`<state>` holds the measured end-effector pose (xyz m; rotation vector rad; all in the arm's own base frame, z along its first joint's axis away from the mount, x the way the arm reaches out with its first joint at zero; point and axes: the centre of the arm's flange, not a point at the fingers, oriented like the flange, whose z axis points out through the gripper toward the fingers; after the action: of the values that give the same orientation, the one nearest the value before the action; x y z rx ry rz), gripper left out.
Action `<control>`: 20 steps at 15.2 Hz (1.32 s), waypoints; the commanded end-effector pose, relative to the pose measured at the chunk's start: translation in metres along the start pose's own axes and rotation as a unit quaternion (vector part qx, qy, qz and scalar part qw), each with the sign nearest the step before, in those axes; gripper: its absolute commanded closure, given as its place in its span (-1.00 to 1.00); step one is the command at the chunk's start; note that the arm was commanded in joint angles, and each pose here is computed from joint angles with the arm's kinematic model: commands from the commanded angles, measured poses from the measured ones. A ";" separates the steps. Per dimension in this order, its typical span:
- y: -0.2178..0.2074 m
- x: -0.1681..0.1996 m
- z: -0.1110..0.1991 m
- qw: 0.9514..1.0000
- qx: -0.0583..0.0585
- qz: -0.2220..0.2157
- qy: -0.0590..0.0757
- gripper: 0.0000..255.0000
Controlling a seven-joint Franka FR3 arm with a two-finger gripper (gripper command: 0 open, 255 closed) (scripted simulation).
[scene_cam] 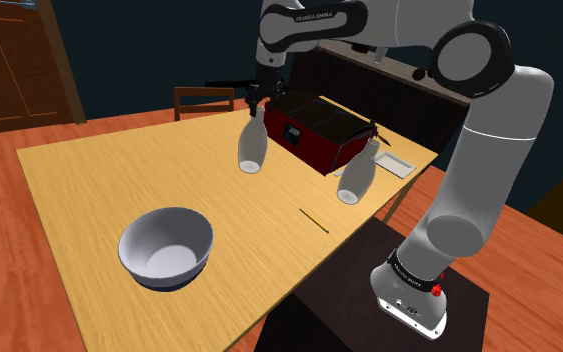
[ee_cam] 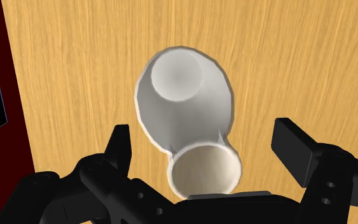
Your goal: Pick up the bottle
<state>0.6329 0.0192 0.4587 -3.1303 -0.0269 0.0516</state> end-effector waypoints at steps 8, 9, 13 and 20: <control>-0.001 0.000 0.019 1.000 0.000 0.000 0.000 1.00; 0.000 0.000 0.019 1.000 0.000 0.000 0.000 1.00; 0.000 0.000 0.019 1.000 0.000 0.000 0.000 1.00; 0.000 -0.001 -0.012 1.000 0.000 0.000 0.000 1.00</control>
<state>0.6325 0.0186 0.4659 -3.1301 -0.0271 0.0507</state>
